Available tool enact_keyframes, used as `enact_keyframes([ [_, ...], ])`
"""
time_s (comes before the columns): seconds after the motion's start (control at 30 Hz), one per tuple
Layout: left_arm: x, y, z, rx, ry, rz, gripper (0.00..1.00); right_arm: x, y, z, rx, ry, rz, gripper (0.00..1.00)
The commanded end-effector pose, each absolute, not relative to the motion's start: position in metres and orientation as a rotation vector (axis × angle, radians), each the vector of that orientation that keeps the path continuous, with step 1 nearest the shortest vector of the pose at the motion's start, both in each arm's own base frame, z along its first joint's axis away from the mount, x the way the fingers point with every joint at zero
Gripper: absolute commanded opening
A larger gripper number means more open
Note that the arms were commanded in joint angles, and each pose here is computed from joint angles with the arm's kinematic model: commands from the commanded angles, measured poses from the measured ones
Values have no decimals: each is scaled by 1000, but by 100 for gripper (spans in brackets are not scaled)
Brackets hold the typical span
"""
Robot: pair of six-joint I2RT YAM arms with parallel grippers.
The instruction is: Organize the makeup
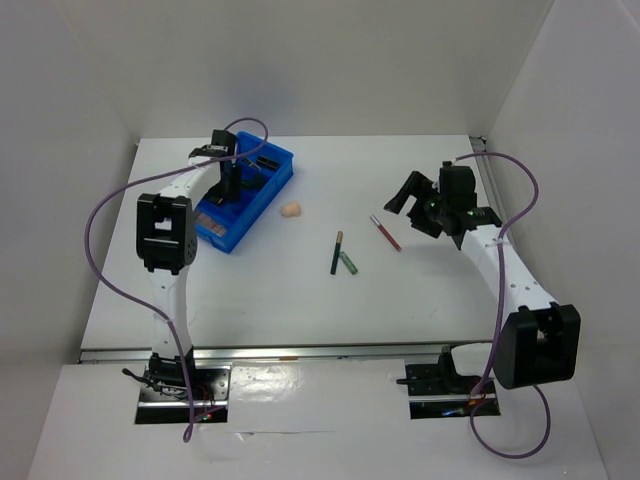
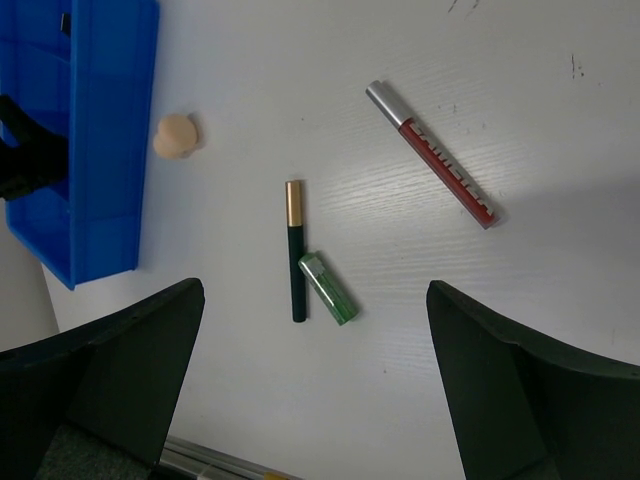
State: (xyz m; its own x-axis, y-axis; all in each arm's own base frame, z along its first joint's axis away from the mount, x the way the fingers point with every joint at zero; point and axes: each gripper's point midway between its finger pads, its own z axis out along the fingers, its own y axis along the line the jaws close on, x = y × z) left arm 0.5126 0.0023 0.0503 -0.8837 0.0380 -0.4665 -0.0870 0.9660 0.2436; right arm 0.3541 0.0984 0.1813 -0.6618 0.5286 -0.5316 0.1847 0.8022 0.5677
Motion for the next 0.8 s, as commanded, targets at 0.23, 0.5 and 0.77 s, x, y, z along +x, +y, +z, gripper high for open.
enact_keyframes([
  [0.23, 506, -19, 177, -323, 2343, 86, 63, 361, 99, 184, 500, 2244, 634, 100],
  [0.5, 492, -18, 161, -385, 2403, 92, 45, 355, 98, 183, 500, 2244, 634, 100],
  [0.77, 511, 2, 112, -256, 2531, 306, 68, 354, 93, 188, 511, 2228, 622, 100],
])
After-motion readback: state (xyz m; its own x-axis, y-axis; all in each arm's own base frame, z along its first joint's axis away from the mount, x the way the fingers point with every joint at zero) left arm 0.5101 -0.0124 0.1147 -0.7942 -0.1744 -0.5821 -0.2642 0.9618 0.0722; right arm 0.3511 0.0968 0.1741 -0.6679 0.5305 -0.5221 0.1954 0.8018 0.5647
